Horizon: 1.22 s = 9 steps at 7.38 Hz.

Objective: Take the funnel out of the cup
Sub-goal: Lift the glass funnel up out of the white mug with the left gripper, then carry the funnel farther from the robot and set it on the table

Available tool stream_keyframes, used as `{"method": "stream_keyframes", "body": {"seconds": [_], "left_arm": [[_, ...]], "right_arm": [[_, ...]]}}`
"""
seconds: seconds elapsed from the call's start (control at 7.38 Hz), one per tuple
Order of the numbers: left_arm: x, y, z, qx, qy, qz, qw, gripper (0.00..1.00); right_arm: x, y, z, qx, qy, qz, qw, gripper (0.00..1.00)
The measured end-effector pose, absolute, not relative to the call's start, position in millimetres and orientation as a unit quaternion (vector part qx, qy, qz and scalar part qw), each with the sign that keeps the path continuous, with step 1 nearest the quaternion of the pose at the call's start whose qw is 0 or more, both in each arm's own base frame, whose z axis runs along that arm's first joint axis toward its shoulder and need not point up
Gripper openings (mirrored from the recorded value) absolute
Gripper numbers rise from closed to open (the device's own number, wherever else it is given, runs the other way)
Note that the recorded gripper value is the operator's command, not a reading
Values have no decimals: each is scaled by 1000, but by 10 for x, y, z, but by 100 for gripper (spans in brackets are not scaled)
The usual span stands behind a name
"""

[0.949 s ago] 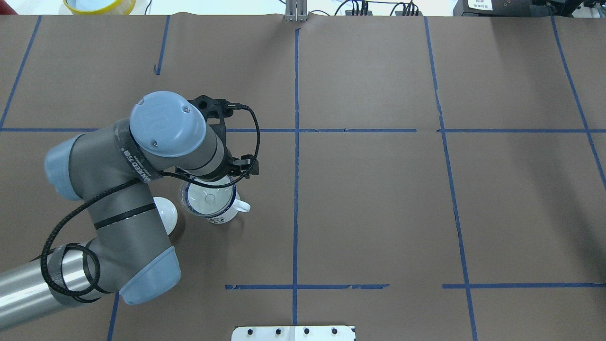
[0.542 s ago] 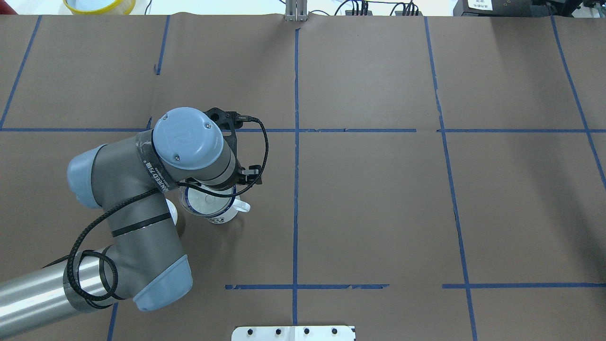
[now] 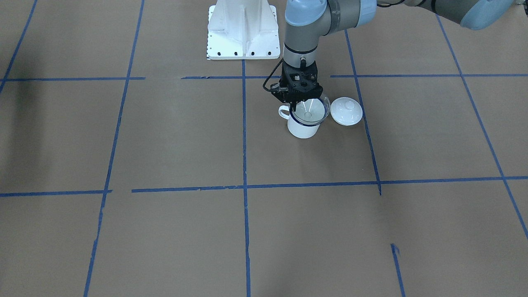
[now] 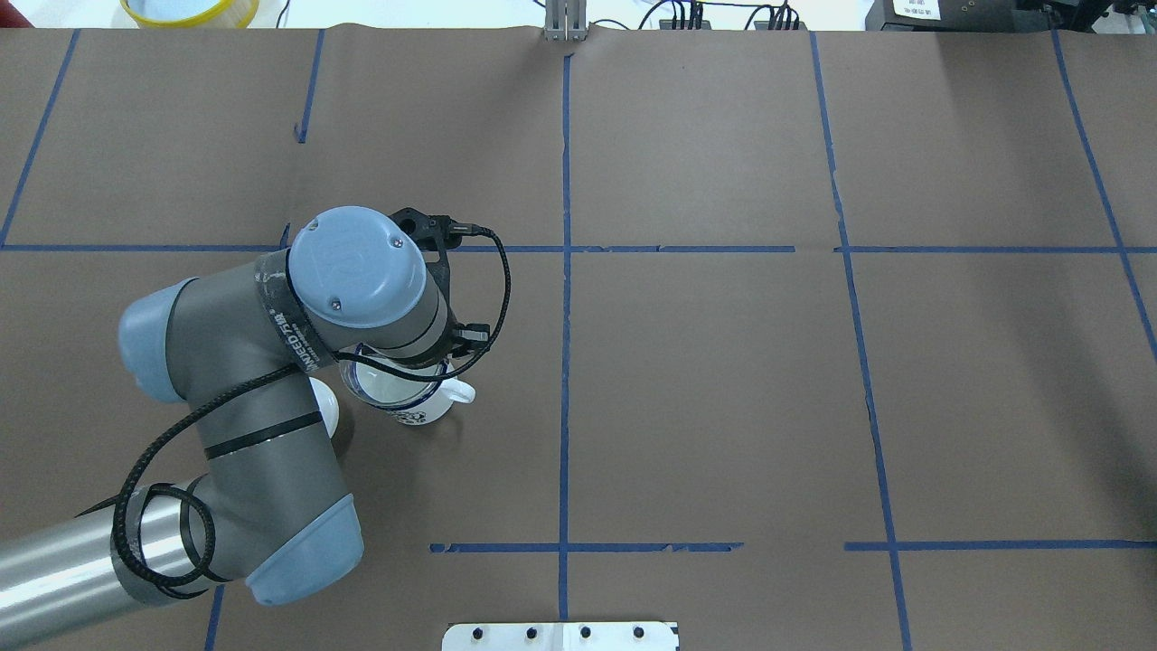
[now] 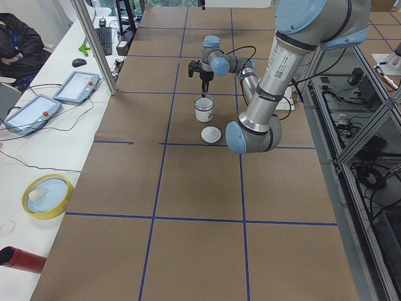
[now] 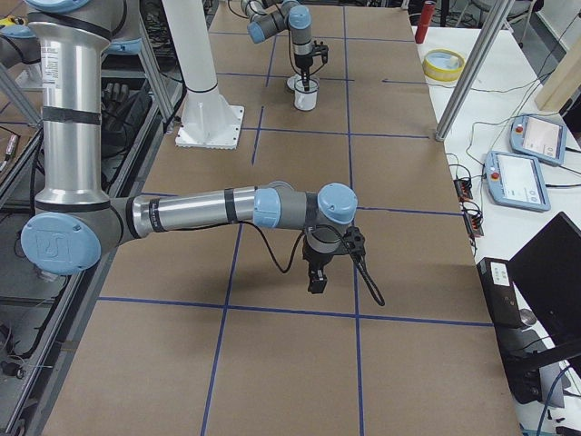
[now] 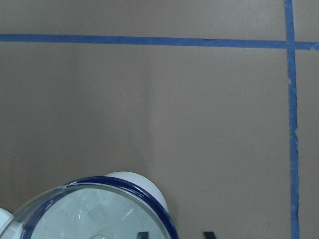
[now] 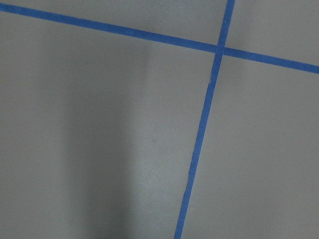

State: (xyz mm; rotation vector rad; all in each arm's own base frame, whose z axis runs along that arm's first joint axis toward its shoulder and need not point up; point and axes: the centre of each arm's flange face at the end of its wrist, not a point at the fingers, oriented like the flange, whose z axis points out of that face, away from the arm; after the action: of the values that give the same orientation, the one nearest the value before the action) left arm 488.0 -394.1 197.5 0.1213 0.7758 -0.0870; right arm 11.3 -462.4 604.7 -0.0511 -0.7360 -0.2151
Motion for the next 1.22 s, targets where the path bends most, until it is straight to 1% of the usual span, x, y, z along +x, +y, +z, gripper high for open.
{"method": "stream_keyframes", "body": {"seconds": [0.41,0.54,0.68,0.95,1.22], "left_arm": [[4387,-3775,1521,66,386,-46,919,0],[4153,-3813,1341,72,398,-68,912,0],[3975,-3907,1226,78,420,-112,897,0],[3934,-4224,1200,108,491,-243,830,0],[4200,-4735,1512,137,538,-403,728,0]], "right_arm": [[113,-4621,6050,-25,-359,-105,927,100],[113,-4621,6050,-25,-359,-104,927,100],[113,-4622,6049,-25,-359,-105,927,100],[113,-4622,6049,-25,-359,-105,927,100],[113,-4621,6054,-26,-359,-105,927,100]]}}
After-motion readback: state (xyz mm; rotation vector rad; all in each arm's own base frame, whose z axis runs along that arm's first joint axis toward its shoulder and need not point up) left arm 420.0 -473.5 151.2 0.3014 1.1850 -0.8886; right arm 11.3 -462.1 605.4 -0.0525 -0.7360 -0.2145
